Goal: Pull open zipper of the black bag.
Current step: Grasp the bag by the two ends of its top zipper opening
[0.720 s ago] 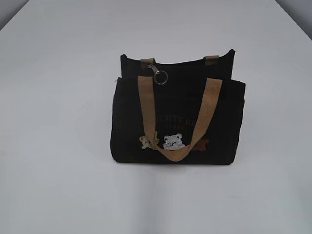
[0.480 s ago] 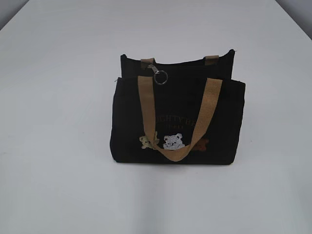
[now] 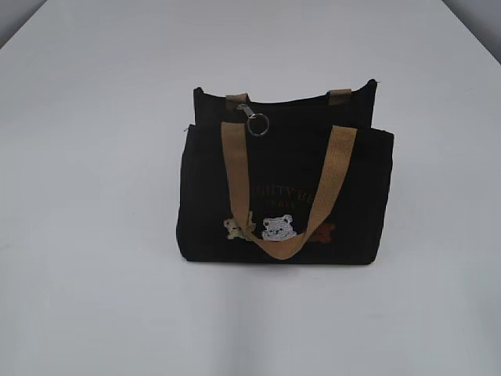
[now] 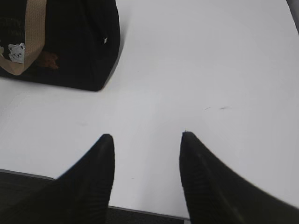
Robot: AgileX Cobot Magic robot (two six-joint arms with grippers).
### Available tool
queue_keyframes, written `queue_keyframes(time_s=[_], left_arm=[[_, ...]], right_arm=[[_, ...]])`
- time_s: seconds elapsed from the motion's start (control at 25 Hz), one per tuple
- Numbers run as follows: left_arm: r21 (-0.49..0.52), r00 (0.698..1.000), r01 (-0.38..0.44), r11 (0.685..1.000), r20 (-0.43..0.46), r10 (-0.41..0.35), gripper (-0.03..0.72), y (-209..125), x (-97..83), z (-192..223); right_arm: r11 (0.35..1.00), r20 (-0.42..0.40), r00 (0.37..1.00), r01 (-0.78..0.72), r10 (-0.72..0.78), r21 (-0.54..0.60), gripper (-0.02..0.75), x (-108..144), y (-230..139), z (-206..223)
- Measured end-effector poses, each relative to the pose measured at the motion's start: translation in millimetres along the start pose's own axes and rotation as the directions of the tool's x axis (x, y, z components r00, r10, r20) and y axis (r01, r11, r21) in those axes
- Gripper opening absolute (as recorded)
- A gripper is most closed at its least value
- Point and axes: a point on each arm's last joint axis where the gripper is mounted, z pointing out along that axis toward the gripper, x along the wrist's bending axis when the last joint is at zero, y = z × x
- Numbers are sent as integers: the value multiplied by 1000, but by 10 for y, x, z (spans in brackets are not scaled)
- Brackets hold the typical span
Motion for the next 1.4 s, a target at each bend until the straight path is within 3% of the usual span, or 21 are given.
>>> queue_keyframes(time_s=[0.28,0.36,0.44,0.52,0.56,0.6,0.68,0.8,0.84,0.96,1.08,1.4], left_arm=[[0,1000,10,1000,18,-10,236,4,-16,3],[-17,996,1,1000,86,0,238,74,-74,31],[-131,976,-42,991,208,69,251,253,-183,88],[-266,939,-99,959,293,178,267,440,-271,220],[-293,923,-62,954,348,166,277,535,-306,350],[-319,909,-96,943,357,213,288,590,-318,472],[-328,876,-158,931,389,286,316,680,-340,781],[-322,835,-208,924,433,339,342,765,-350,1314],[-288,821,-204,936,470,323,344,741,-355,1551],[-259,736,-314,913,542,406,349,591,-394,2054],[-213,650,-371,904,635,417,365,437,-497,2486],[-245,499,-456,856,725,474,422,354,-846,3069]], right_arm=[[1000,0,1000,0,0,0,361,0,0,0],[1000,0,1000,0,0,0,361,0,0,0],[1000,0,1000,0,0,0,361,0,0,0],[1000,0,1000,0,0,0,361,0,0,0],[1000,0,1000,0,0,0,361,0,0,0],[1000,0,1000,0,0,0,361,0,0,0],[1000,0,1000,0,0,0,361,0,0,0],[1000,0,1000,0,0,0,361,0,0,0],[1000,0,1000,0,0,0,361,0,0,0],[1000,0,1000,0,0,0,361,0,0,0],[1000,-1,1000,0,0,0,361,1,0,0],[1000,-1,1000,0,0,0,361,1,0,0]])
